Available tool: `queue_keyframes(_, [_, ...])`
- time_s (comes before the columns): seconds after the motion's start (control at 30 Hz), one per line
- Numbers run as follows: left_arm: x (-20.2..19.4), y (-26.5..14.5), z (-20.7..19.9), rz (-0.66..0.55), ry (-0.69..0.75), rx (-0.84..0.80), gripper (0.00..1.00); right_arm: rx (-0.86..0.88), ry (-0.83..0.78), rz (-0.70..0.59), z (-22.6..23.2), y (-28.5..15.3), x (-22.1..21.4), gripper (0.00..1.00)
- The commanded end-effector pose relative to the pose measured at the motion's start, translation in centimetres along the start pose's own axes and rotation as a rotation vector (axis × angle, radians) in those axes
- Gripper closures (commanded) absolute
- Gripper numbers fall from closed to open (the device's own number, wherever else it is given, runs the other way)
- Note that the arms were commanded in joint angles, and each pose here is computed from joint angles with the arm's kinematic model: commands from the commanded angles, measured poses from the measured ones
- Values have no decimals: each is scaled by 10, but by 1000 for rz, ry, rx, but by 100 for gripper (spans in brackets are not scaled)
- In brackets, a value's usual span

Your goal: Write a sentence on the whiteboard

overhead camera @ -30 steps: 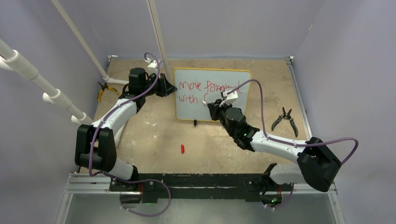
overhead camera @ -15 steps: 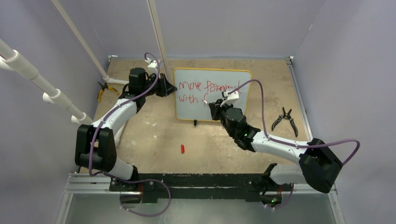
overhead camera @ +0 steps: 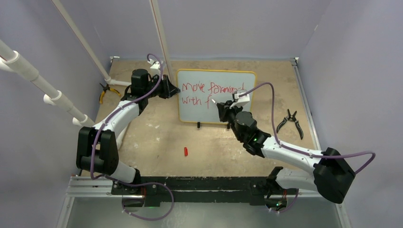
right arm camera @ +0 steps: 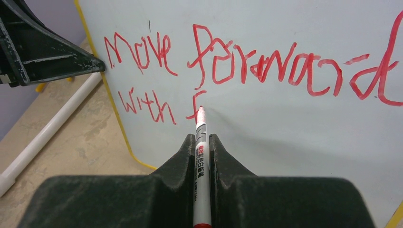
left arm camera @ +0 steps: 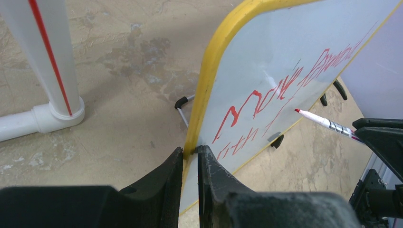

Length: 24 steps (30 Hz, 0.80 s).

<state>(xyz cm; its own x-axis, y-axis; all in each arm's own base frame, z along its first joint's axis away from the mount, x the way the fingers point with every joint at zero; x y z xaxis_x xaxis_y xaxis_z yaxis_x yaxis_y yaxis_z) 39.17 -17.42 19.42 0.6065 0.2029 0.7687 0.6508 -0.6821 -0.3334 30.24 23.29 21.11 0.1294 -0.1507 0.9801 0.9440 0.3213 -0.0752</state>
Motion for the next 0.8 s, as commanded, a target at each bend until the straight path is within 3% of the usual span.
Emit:
queue_keyframes(0.0, [-6,3,-13,27,18,-42,85,-24,8,-16,-5,-2,5,100])
queue_keyframes(0.77, [-7,4,-11,31,18,-38,85,19,-37,-30,-5,14,9,100])
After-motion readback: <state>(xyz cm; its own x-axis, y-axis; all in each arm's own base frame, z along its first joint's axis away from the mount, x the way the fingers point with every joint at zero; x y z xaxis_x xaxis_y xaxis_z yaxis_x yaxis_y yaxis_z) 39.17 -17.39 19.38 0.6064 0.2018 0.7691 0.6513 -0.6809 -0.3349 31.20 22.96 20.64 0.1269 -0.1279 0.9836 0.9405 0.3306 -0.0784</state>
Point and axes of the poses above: each gripper's point midway between its finger pads, its own y axis out along the fingers, its own z axis along the line the jaws close on, x = y × z, the point moved 1 cm from there along -y, back along the fingers, and after that the axes turned 6 degrees about -y, right-handed, at the moved point
